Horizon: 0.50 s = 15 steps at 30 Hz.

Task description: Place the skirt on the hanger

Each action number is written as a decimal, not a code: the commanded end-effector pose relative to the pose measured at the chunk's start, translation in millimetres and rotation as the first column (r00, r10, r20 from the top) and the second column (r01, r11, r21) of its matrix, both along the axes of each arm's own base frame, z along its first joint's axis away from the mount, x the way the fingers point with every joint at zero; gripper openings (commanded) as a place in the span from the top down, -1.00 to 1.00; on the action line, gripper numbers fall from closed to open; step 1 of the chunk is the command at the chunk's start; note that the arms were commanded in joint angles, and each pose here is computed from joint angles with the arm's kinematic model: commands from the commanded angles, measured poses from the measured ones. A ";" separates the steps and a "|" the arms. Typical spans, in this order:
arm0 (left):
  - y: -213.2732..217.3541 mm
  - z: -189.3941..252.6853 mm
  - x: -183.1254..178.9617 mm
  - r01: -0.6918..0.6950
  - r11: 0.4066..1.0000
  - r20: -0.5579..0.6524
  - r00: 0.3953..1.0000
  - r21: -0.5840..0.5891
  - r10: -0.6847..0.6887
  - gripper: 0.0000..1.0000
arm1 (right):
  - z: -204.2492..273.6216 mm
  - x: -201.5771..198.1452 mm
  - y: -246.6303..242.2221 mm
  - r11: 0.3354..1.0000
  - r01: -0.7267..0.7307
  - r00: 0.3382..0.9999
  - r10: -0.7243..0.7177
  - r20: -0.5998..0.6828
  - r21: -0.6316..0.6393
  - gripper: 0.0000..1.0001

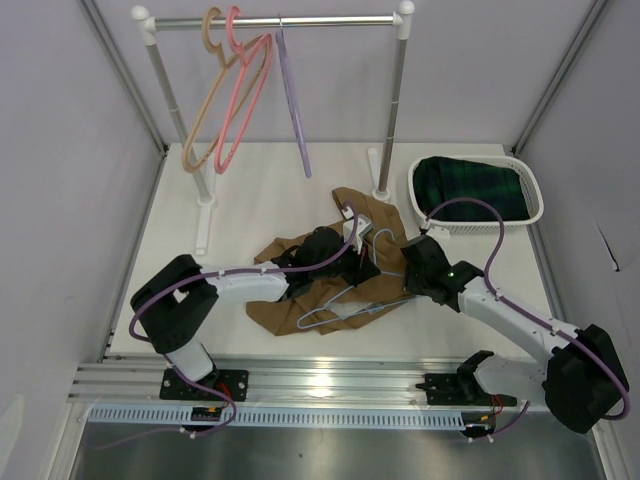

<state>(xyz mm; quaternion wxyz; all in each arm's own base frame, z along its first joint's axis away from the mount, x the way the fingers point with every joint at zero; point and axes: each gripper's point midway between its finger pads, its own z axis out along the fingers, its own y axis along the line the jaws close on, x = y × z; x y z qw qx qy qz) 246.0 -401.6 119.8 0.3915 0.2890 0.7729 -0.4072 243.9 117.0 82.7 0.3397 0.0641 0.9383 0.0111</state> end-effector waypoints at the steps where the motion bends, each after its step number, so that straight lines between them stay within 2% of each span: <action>1: 0.2 -9.0 0.4 0.006 0.999 0.006 1.000 0.038 -0.006 1.00 | -0.5 7.9 7.5 0.998 0.019 1.000 -0.021 0.022 0.064 0.13; 5: -0.9 -9.9 -0.8 0.014 0.999 0.000 1.000 0.037 -0.014 1.00 | 1.5 9.8 3.9 0.995 0.039 0.999 -0.042 0.030 0.093 0.11; 7: -1.5 -10.4 -1.2 0.015 0.999 -0.005 1.000 0.035 -0.015 1.00 | -0.5 10.1 -4.5 0.994 0.069 0.997 -0.071 0.020 0.083 0.22; 11: -2.5 -10.6 -2.9 0.021 0.999 -0.012 1.000 0.033 -0.020 1.00 | -15.3 7.8 -14.7 0.993 0.100 0.995 -0.099 -0.007 0.069 0.23; 15: -1.1 -11.4 -3.3 0.021 0.999 -0.015 1.000 0.038 -0.021 1.00 | -28.8 3.3 -18.1 0.985 0.131 0.991 -0.131 -0.009 0.110 0.25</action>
